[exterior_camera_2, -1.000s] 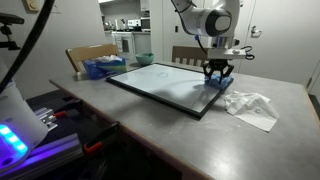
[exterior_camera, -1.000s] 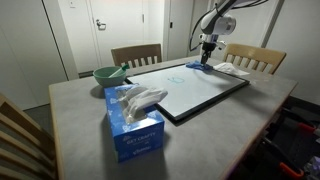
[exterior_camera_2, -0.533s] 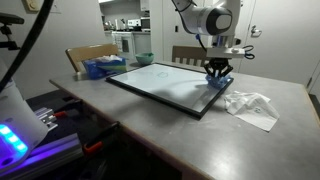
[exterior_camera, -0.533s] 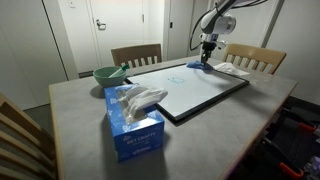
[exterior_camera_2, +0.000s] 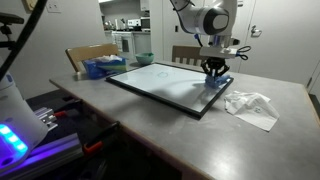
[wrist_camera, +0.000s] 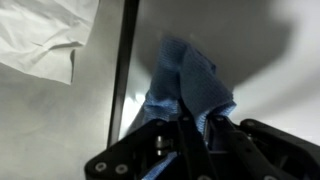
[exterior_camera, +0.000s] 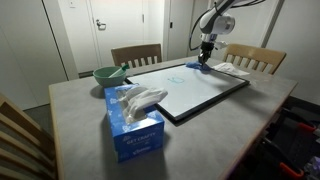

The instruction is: Use the blue towel to clean the whiteboard

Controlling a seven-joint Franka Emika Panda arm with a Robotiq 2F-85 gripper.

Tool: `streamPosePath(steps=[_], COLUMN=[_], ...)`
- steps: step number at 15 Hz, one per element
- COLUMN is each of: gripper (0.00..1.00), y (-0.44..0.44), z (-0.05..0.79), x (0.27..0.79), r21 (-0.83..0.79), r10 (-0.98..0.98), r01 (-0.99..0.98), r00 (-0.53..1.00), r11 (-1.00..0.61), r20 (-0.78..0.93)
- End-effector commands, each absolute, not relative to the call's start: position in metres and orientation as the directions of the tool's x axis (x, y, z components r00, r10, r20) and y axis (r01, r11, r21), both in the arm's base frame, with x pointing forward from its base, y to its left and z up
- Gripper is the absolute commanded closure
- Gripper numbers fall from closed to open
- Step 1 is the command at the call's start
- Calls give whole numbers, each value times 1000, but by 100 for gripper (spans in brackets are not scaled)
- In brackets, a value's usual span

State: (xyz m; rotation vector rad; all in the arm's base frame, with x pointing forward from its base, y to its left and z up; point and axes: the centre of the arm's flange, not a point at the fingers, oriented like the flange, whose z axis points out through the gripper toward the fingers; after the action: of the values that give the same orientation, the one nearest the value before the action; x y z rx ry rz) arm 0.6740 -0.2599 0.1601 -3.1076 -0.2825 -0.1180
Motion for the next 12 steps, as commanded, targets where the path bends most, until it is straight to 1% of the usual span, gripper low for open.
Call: streamPosePath(steps=[1, 6, 12], gripper=[97, 97, 97], y=[-208, -157, -95], z=[146, 149, 145], x=[653, 654, 663], r21=[-72, -83, -102], r10=[167, 216, 350], r01=[170, 217, 349], r00=[984, 976, 937], r11=[-983, -973, -932], r20=[55, 31, 4])
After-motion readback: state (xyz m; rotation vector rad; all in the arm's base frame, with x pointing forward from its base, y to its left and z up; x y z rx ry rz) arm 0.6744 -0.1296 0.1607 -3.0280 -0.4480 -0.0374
